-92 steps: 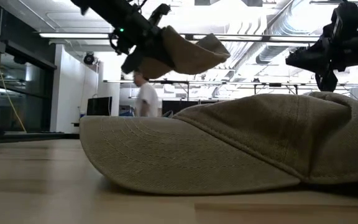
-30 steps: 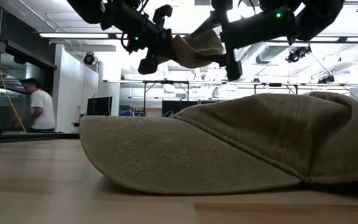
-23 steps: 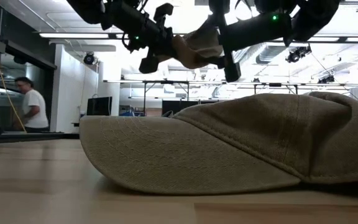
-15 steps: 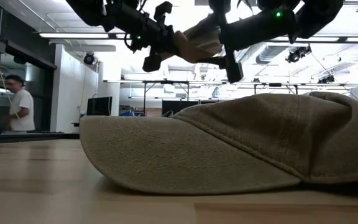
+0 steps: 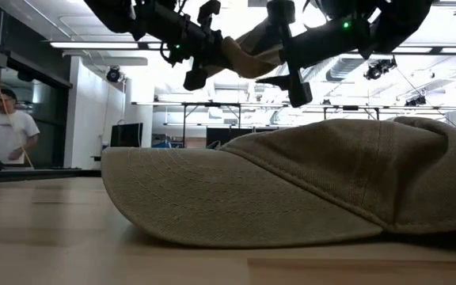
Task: Pick & Place hat
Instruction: Put the left brown cap into the orange bin
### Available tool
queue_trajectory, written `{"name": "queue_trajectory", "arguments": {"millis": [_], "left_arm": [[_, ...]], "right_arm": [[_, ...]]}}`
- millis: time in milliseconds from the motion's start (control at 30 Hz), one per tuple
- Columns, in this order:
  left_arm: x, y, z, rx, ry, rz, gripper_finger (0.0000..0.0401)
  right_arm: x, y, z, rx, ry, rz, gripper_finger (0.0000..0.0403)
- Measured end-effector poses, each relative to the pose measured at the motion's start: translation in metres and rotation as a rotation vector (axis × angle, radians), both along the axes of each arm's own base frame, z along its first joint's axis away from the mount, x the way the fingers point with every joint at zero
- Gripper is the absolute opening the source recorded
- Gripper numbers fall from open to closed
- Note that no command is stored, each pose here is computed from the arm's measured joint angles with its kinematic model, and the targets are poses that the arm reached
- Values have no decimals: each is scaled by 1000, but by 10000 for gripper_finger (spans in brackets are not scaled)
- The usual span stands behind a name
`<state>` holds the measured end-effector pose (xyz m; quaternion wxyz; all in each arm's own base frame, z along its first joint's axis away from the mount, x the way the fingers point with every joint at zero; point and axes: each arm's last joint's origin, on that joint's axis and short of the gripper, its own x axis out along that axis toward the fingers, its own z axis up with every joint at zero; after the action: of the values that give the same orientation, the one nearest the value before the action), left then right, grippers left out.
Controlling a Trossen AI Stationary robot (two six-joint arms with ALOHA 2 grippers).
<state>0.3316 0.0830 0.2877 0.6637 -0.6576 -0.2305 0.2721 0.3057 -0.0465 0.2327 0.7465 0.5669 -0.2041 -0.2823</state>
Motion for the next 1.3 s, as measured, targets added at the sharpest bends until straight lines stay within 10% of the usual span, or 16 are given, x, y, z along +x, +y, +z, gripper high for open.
{"name": "queue_trajectory", "arguments": {"millis": [1033,1300], "left_arm": [[1,-1,0,6,7,-57,0],[2,-2,0,6,9,-89,0]], "right_arm": [[8,-33,9,-50,70,-18,251],[7,-45,9,-56,78,71,169]]}}
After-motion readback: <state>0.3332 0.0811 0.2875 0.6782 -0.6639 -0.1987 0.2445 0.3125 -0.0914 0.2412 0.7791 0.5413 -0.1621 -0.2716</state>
